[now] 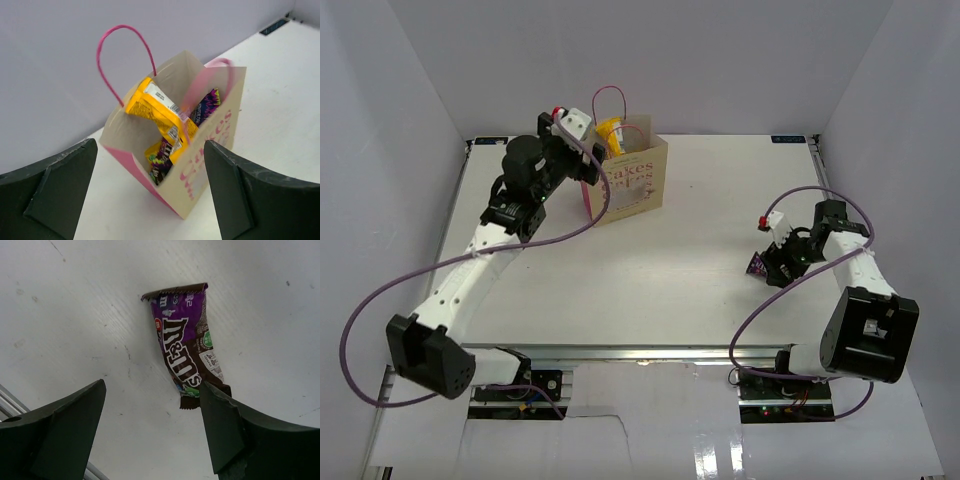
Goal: Place the snacks into the paper bag
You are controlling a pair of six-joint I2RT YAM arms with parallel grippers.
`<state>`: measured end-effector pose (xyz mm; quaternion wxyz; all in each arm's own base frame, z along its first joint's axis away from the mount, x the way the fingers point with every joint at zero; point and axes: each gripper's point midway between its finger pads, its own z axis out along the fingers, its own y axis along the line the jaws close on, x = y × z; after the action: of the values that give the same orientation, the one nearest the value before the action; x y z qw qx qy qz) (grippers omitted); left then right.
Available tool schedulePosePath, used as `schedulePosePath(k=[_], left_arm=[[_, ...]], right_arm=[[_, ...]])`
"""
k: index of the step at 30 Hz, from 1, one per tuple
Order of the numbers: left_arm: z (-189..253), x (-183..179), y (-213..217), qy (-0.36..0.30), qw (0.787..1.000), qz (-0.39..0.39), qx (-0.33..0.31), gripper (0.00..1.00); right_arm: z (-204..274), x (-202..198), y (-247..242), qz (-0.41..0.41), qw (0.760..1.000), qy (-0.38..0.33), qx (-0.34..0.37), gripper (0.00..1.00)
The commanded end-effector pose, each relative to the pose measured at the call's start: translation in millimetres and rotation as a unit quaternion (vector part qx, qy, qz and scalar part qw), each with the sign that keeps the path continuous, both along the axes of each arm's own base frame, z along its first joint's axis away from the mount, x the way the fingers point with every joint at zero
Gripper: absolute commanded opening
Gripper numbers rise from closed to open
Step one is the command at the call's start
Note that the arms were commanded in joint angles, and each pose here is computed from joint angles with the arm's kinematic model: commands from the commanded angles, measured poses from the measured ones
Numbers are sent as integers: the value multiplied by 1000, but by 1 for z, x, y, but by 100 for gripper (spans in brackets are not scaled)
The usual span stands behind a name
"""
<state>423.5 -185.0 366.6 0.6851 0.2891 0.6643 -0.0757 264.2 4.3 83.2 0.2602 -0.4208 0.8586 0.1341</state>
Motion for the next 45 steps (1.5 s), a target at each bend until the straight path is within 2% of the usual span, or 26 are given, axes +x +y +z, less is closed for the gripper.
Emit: schedulePosePath(k=[1,6,10,11,13,14,16,18,22,25,26,28,32,37,38,39,40,42,43,44,45], left_arm=[[9,-30,26,27,993,61,-98,98],[-37,-67,52,113,973,121,-163,98],[-61,-90,60,154,957,141,-201,98],[-56,-96,65,148,953,148,-218,98],[-64,-102,71,150,950,158,-223,98],[-65,-103,75,148,948,168,-225,98],[-63,-109,82,142,947,176,-229,98],[-64,-111,83,144,946,179,-228,98],[-72,-114,82,155,944,178,-230,98],[-75,-114,80,160,943,175,-235,98],[-75,-114,80,161,943,174,-235,98],[-77,-115,79,162,942,172,-237,98],[-86,-117,76,170,941,166,-241,98],[-85,-119,74,172,941,160,-245,98],[-85,-119,75,171,941,160,-244,98],[-84,-120,75,170,941,160,-245,98],[-85,-121,76,172,940,161,-246,98],[-85,-125,77,172,939,162,-251,98],[-85,-127,78,172,938,163,-254,98],[-85,-128,78,172,937,163,-257,98],[-83,-131,79,169,936,162,-261,98]], right_arm=[[-23,-3,-17,43,997,8,-69,81],[-40,14,-15,57,995,21,-85,73],[-55,24,-12,61,993,17,-99,58],[-57,24,-11,62,992,18,-104,48],[-60,24,-9,60,993,21,-101,35],[-59,25,-8,57,993,19,-99,25],[-49,29,-3,48,995,7,-84,13],[-39,31,3,47,997,-6,-68,8],[0,48,25,55,997,-49,-7,8],[50,76,43,67,991,-111,42,8],[82,94,48,75,985,-151,49,8],[110,110,64,86,979,-170,73,8],[186,155,125,136,955,-242,104,8],[297,227,201,155,909,-361,140,8],[310,231,223,166,900,-374,153,8],[300,250,237,164,900,-370,161,8],[326,249,248,160,888,-390,184,8],[342,247,277,173,865,-419,215,8],[316,248,288,174,873,-399,221,8],[325,242,307,185,857,-419,238,8],[323,236,316,191,855,-417,244,8]])
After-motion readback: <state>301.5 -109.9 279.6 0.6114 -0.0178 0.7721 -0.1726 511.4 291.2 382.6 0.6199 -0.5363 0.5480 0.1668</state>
